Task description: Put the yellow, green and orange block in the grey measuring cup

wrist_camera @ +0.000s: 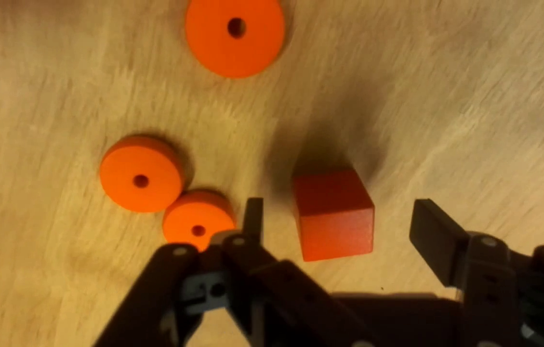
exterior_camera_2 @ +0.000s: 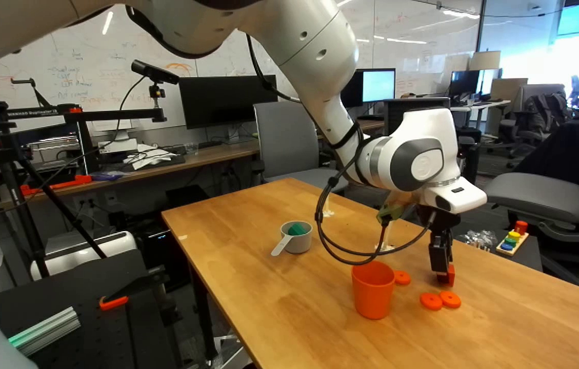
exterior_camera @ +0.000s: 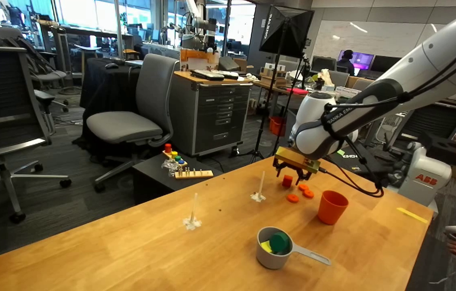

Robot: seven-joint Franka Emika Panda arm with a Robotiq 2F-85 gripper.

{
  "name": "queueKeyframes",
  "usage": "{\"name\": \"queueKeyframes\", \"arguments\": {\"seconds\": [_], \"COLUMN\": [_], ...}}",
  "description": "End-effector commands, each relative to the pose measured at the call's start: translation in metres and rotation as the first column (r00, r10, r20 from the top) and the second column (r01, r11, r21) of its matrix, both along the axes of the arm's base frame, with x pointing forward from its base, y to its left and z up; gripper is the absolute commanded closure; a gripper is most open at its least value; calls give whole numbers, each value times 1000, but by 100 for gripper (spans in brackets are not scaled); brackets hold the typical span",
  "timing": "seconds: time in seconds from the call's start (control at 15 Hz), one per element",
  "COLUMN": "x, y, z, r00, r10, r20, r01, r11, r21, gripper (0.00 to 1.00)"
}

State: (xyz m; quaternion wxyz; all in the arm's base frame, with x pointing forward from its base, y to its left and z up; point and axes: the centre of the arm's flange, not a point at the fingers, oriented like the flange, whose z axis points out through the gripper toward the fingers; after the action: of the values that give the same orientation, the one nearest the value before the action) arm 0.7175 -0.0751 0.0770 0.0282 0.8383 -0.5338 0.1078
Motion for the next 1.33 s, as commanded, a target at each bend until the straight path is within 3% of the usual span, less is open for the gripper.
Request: {"name": "queueKeyframes", "arguments": {"seconds": [0.0, 0.33, 0.67, 0.87, 1.07, 1.27], "x": [20, 22, 9, -11, -42, -74], "y": [0, -1, 36, 64, 89, 113], "z": [-6, 18, 91, 127, 142, 134], "r00": [1000, 1000, 997, 994, 989, 978], "r10": [-14, -18, 53, 105, 144, 175], "r20": [4, 19, 55, 33, -28, -113], "r01": [14, 17, -59, -109, -136, -143], "r11": [1000, 998, 991, 983, 970, 959], "r21": [28, 66, 116, 149, 200, 246], "gripper": [51, 88, 88, 88, 88, 88]}}
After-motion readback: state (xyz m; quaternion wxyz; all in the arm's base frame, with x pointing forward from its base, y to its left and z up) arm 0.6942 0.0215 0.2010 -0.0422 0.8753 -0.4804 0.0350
